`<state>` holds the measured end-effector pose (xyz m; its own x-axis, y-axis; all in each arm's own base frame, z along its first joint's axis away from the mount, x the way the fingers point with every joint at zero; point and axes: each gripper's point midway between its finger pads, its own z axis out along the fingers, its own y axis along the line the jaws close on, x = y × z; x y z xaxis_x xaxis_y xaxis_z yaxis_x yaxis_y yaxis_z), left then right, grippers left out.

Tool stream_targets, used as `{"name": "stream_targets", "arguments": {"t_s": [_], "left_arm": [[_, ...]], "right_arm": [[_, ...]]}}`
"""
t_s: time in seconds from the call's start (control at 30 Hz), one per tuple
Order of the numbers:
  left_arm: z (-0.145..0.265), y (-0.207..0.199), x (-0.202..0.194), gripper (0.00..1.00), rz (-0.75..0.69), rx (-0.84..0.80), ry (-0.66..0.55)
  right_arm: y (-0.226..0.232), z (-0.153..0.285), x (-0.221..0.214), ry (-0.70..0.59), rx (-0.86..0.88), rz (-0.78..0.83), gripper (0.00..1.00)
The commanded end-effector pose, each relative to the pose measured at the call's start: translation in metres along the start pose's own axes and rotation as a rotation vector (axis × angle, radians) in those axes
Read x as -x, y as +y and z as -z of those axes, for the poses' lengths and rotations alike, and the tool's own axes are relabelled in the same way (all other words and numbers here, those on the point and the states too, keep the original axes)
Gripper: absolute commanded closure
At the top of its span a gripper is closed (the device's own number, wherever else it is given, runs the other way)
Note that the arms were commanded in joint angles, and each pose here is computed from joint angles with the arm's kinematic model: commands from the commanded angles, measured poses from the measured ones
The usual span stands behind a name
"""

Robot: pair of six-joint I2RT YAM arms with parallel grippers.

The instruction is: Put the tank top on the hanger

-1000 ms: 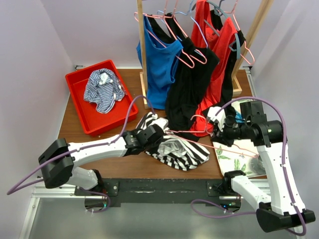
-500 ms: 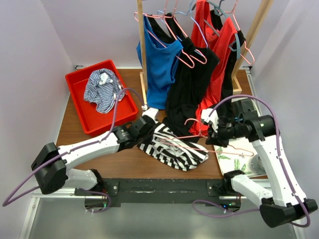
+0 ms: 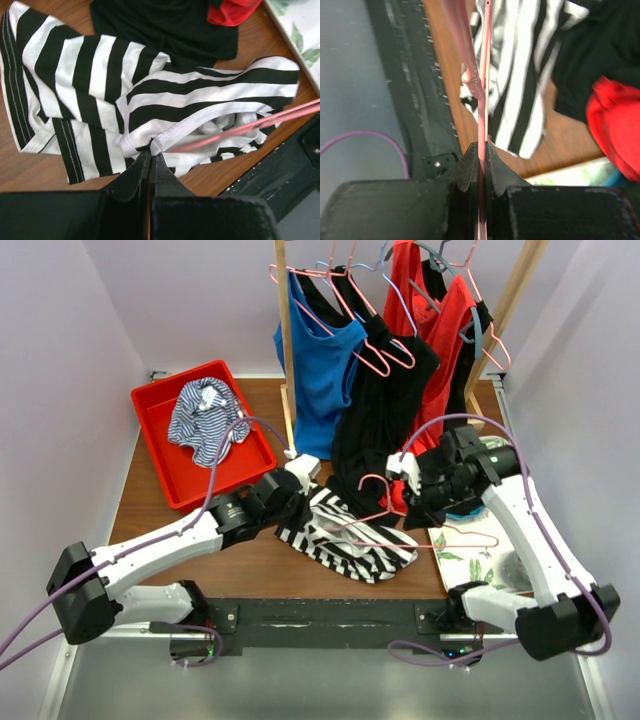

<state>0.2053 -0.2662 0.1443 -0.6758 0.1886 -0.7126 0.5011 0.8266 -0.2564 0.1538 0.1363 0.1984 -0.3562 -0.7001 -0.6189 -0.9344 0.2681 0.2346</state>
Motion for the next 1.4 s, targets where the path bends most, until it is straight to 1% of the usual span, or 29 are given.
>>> {"name": "stream_targets", "arguments": {"t_s": [0.0, 0.07, 0.1, 0.13, 0.27, 0.3, 0.37, 0.4, 0.43, 0.5, 0.53, 0.57, 0.6, 0.63, 0.67, 0.73, 0.77, 0.8, 0.83, 0.87, 0.9, 0.93, 0.97, 1.0, 1.07, 1.1, 1.2, 1.37], "left_arm": [[0.017, -0.032, 0.053, 1.00, -0.032, -0.128, -0.129], [0.017, -0.039, 0.060, 1.00, -0.039, -0.152, -0.132], [0.019, -0.043, 0.070, 1.00, -0.041, -0.165, -0.150], [0.021, -0.048, 0.073, 1.00, -0.045, -0.189, -0.149], [0.033, -0.056, 0.087, 0.97, -0.060, -0.237, -0.179], [0.037, -0.055, 0.091, 0.96, -0.068, -0.240, -0.189], [0.043, -0.051, 0.091, 0.89, -0.081, -0.231, -0.193], [0.044, -0.047, 0.091, 0.84, -0.102, -0.222, -0.195], [0.047, -0.045, 0.089, 0.66, -0.117, -0.216, -0.192], [0.051, -0.040, 0.088, 0.49, -0.178, -0.207, -0.196], [0.057, -0.038, 0.088, 0.33, -0.200, -0.201, -0.205], [0.060, -0.036, 0.088, 0.27, -0.225, -0.196, -0.210], [0.068, -0.032, 0.090, 0.24, -0.289, -0.190, -0.229], [0.071, -0.030, 0.091, 0.19, -0.319, -0.181, -0.241], [0.074, -0.026, 0.092, 0.17, -0.347, -0.168, -0.251], [0.084, -0.021, 0.094, 0.12, -0.455, -0.154, -0.288], [0.082, -0.018, 0.089, 0.11, -0.513, -0.156, -0.284], [0.088, -0.017, 0.090, 0.10, -0.608, -0.165, -0.308], [0.090, -0.018, 0.089, 0.09, -0.651, -0.173, -0.319], [0.087, -0.017, 0.079, 0.08, -0.700, -0.192, -0.311], [0.095, -0.027, 0.077, 0.08, -0.800, -0.261, -0.351], [0.096, -0.032, 0.072, 0.08, -0.842, -0.301, -0.362], [0.094, -0.035, 0.062, 0.08, -0.871, -0.342, -0.360], [0.099, -0.048, 0.056, 0.08, -0.921, -0.431, -0.382], [0.096, -0.055, 0.046, 0.08, -0.933, -0.495, -0.365], [0.090, -0.059, 0.039, 0.09, -0.931, -0.535, -0.330], [0.078, -0.064, 0.029, 0.10, -0.929, -0.588, -0.271], [0.065, -0.072, 0.022, 0.14, -0.927, -0.647, -0.236]], "right_arm": [[0.026, -0.005, 0.033, -0.108, 0.186, 0.019, 1.00], [0.023, -0.011, 0.047, -0.161, 0.231, 0.010, 1.00], [0.020, -0.014, 0.055, -0.197, 0.243, 0.022, 1.00], [0.019, -0.017, 0.061, -0.218, 0.268, -0.003, 1.00], [-0.004, -0.031, 0.067, -0.213, 0.249, -0.064, 1.00], [-0.011, -0.034, 0.070, -0.221, 0.231, -0.056, 1.00], [-0.013, -0.034, 0.072, -0.227, 0.221, -0.065, 1.00], [-0.014, -0.033, 0.075, -0.239, 0.212, -0.049, 1.00], [-0.014, -0.032, 0.076, -0.246, 0.210, -0.046, 1.00], [-0.011, -0.030, 0.078, -0.261, 0.215, -0.030, 1.00], [-0.011, -0.029, 0.079, -0.265, 0.217, -0.019, 1.00], [-0.008, -0.029, 0.080, -0.274, 0.231, -0.015, 1.00], [-0.008, -0.029, 0.081, -0.279, 0.236, -0.008, 1.00], [-0.007, -0.029, 0.082, -0.286, 0.245, 0.003, 1.00], [-0.005, -0.029, 0.083, -0.297, 0.263, 0.008, 1.00], [-0.002, -0.029, 0.086, -0.320, 0.289, 0.055, 1.00], [0.001, -0.029, 0.084, -0.319, 0.306, 0.055, 1.00], [0.005, -0.028, 0.086, -0.334, 0.328, 0.066, 1.00], [0.005, -0.029, 0.085, -0.340, 0.332, 0.120, 1.00], [0.008, -0.029, 0.080, -0.327, 0.351, 0.118, 1.00], [0.009, -0.029, 0.079, -0.323, 0.354, 0.132, 1.00], [0.008, -0.030, 0.077, -0.321, 0.349, 0.172, 1.00], [0.011, -0.030, 0.073, -0.310, 0.357, 0.176, 1.00], [0.012, -0.030, 0.071, -0.307, 0.360, 0.191, 1.00], [0.014, -0.030, 0.067, -0.303, 0.362, 0.226, 1.00], [0.015, -0.029, 0.066, -0.302, 0.362, 0.239, 1.00], [0.019, -0.028, 0.065, -0.302, 0.367, 0.277, 1.00], [0.022, -0.029, 0.065, -0.307, 0.376, 0.297, 1.00]]}}
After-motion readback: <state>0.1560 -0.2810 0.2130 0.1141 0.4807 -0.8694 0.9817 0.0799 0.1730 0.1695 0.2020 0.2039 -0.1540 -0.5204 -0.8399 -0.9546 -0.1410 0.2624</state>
